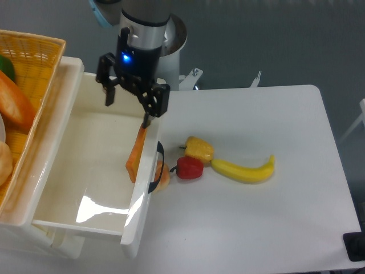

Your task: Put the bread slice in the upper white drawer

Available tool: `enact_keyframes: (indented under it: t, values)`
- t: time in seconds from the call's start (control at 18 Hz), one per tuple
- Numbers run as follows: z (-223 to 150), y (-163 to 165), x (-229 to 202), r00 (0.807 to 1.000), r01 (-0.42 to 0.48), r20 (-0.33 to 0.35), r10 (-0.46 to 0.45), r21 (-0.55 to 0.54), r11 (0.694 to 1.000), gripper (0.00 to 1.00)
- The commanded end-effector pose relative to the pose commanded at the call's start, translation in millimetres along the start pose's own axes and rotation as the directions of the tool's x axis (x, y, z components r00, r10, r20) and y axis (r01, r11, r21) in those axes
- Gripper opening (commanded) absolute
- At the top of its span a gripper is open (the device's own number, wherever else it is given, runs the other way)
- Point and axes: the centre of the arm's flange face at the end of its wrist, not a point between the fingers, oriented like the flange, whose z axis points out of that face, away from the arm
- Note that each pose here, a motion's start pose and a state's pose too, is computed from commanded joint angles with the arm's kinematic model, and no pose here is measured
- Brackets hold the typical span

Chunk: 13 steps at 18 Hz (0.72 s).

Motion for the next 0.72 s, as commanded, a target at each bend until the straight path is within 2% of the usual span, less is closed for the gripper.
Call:
enact_keyframes:
  t: [0.06,0.39,0.5,0.61,0.72]
  values:
    - [-1,11,-13,1.0,0.019,0.006,-0.019,-0.004,1.0,1.0]
    - [8,95,-103,1.0,-0.007,0.019,0.008,-0.042,0.999,1.0]
    - [22,119,-131,1.0,-0.008,0.025,0.01,-0.053,0.999,1.0]
    - [35,141,-153,0.999,-0.019,0.043,0.025,-0.122,0.992,1.0]
    - [52,159,-163,0.999,-0.024,0.032,0.032,-0.22,0.975,1.0]
